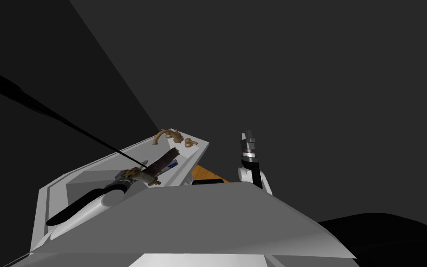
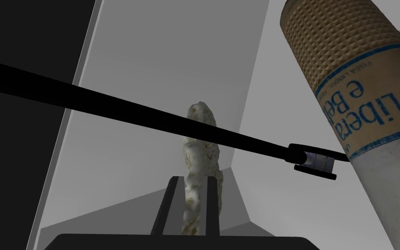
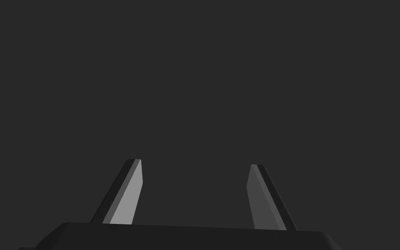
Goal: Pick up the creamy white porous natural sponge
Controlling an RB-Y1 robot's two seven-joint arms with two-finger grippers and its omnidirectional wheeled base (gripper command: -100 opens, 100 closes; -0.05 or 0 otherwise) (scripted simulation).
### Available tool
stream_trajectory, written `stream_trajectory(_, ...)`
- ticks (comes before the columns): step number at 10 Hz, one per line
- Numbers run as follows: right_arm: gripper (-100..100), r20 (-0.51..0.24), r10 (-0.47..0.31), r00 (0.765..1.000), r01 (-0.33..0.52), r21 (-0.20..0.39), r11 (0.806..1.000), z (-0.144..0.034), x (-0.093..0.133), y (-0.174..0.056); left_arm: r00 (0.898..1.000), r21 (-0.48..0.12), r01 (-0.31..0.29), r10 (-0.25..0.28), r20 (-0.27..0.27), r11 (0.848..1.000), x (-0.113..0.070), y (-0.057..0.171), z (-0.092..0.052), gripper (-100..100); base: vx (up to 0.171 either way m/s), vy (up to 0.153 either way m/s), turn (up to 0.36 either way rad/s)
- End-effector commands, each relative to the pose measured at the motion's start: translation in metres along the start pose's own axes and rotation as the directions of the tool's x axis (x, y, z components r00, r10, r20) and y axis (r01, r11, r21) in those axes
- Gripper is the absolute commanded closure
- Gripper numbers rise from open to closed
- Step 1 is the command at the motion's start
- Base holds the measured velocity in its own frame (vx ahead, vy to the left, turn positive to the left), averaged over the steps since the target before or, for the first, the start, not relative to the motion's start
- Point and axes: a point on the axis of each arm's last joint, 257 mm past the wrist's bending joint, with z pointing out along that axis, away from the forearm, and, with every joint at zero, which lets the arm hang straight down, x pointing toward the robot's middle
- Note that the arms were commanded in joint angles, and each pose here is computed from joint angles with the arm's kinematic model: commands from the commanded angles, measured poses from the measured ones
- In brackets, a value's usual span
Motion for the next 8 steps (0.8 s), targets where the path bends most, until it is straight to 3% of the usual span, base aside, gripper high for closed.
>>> stream_trajectory(1, 0, 0.000, 0.000, 1.000, 0.000, 0.000, 1.000, 0.000, 0.000, 0.000, 1.000, -0.026, 0.010, -0.010, 0.004, 1.000, -0.002, 0.008, -0.004, -100, -0.077, -0.143, -0.012)
stream_trajectory(4, 0, 0.000, 0.000, 1.000, 0.000, 0.000, 1.000, 0.000, 0.000, 0.000, 0.999, -0.098, 0.039, -0.037, 0.022, 0.994, -0.010, 0.033, -0.015, -100, -0.083, -0.137, -0.014)
stream_trajectory(8, 0, 0.000, 0.000, 1.000, 0.000, 0.000, 1.000, 0.000, 0.000, 0.000, 0.998, -0.142, 0.056, -0.052, 0.035, 0.988, -0.014, 0.047, -0.022, -100, -0.031, -0.065, -0.009)
